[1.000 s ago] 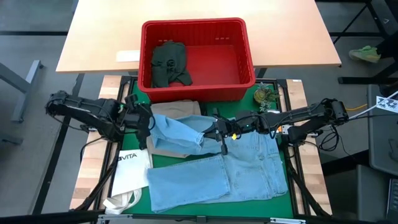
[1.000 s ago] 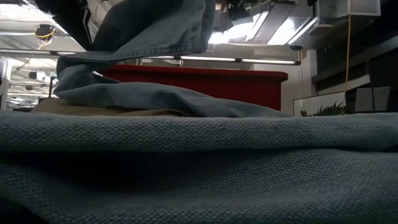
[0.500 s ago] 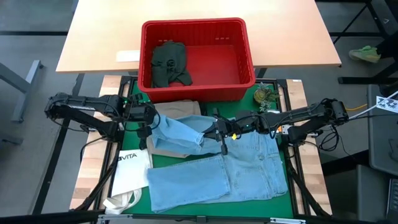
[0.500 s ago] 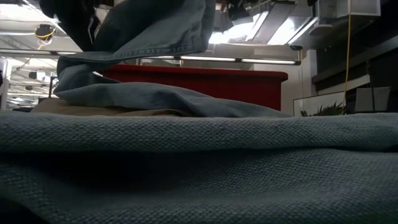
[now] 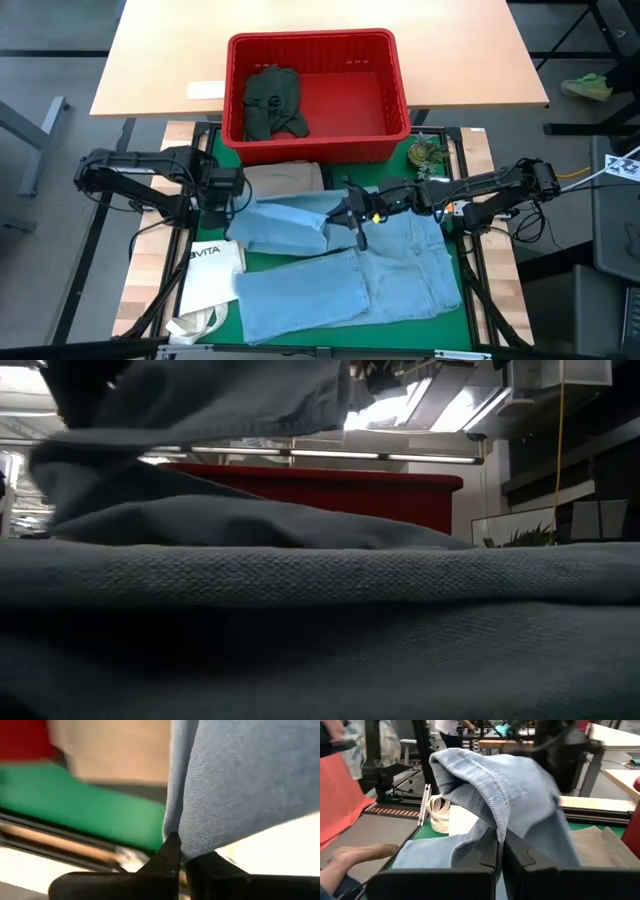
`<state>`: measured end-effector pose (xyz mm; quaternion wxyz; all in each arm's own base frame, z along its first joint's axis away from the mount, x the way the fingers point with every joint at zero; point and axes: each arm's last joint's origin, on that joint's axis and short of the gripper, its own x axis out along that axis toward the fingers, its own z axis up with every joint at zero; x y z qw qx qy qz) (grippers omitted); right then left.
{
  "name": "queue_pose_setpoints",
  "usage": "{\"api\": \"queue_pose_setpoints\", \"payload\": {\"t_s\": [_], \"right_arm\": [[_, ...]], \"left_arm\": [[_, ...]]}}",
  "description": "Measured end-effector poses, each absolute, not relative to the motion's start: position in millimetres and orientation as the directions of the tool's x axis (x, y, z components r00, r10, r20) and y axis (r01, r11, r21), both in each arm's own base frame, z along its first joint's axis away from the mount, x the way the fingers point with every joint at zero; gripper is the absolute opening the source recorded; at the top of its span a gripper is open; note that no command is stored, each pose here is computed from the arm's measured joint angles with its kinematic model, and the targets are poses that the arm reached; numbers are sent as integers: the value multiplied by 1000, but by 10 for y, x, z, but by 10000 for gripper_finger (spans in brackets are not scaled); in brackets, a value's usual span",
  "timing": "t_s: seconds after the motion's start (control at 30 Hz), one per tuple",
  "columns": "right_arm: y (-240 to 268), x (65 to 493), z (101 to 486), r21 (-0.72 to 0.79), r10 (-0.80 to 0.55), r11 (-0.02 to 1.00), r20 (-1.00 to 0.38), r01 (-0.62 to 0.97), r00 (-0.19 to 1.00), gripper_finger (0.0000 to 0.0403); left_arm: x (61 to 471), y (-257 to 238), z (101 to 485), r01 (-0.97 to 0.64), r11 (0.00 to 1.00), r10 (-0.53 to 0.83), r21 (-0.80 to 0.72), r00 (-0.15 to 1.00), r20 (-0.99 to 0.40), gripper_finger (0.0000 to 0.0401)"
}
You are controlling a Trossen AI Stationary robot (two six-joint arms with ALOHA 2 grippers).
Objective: Fold Laundry from Bin
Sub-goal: Fold the light blue pants
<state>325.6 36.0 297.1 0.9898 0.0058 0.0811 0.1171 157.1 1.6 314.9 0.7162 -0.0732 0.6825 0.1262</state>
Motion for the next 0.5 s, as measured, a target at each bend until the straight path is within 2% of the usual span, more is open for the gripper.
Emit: {"api": "queue_pose_setpoints", "payload": {"t_s": [0.1, 0.2, 0.33, 0.5], "right_arm": [[337, 3261, 2981, 64, 214, 976, -149, -207, 965, 10], [252, 3269, 2984, 104, 187, 979, -146, -173, 971, 10], [70, 3264, 2906, 136, 77, 990, -228, -47, 970, 10], [-118, 3222, 2771, 121, -30, 990, -368, 79, 930, 10]], "left_arm": [[1544, -34, 3266, -294, 949, -91, -112, 86, -992, 4], [1513, -50, 3366, -322, 929, -149, -182, 125, -981, 4], [1480, -34, 3386, -370, 918, -92, -139, 142, -986, 4], [1503, 21, 3375, -415, 909, 96, 30, 137, -986, 12]]}}
